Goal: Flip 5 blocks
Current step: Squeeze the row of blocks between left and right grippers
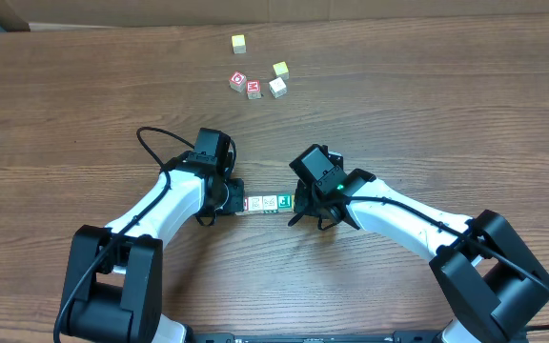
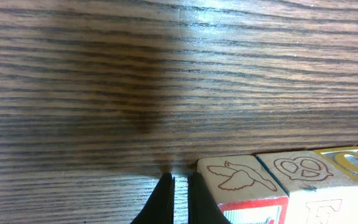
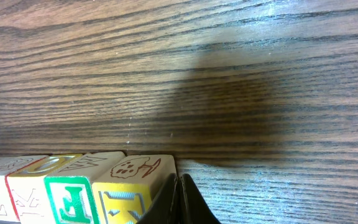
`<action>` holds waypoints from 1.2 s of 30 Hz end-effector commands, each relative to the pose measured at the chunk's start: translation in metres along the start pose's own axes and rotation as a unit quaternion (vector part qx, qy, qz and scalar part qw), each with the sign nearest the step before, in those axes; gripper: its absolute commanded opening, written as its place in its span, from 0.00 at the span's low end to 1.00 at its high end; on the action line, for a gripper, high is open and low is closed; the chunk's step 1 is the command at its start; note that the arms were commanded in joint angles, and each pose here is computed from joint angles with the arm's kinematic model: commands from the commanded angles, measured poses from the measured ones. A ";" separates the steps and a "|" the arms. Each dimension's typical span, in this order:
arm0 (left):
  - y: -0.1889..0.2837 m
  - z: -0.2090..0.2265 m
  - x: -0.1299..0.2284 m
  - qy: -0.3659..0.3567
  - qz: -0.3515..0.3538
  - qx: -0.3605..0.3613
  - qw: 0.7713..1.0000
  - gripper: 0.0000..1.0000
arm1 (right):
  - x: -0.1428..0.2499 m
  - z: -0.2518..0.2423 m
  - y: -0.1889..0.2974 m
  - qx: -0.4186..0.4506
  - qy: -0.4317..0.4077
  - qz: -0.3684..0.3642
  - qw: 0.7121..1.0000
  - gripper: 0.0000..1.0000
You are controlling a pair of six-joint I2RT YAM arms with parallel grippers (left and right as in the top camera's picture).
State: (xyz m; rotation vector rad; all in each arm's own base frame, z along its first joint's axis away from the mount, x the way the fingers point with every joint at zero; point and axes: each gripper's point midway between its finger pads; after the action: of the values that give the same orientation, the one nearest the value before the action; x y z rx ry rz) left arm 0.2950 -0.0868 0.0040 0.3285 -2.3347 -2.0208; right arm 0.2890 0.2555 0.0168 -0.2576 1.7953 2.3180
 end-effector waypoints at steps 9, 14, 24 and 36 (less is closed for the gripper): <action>-0.003 -0.020 0.014 -0.020 0.028 0.046 0.998 0.04 | 0.002 0.018 0.002 -0.034 0.004 0.004 0.999 0.04; -0.003 -0.020 0.014 -0.020 0.029 0.046 0.998 0.05 | 0.002 0.018 0.002 -0.034 0.004 0.004 0.999 0.04; -0.003 -0.020 0.014 -0.020 0.028 0.046 0.998 0.05 | 0.002 0.018 0.002 -0.034 -0.008 0.005 0.999 0.04; -0.003 -0.020 0.014 -0.020 0.029 0.045 0.998 0.04 | 0.006 0.015 0.002 -0.028 -0.008 0.014 0.999 0.04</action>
State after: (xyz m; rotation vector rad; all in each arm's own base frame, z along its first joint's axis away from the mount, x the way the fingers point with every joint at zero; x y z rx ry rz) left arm 0.2946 -0.0868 0.0040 0.3268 -2.3338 -2.0203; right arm 0.2877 0.2541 0.0161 -0.2378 1.7999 2.3120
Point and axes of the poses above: each gripper's point midway between its finger pads, its own y axis back along the fingers, its own z axis along the line the jaws close on, x = y × z, and after that the axes turned 8 degrees about y, right-handed
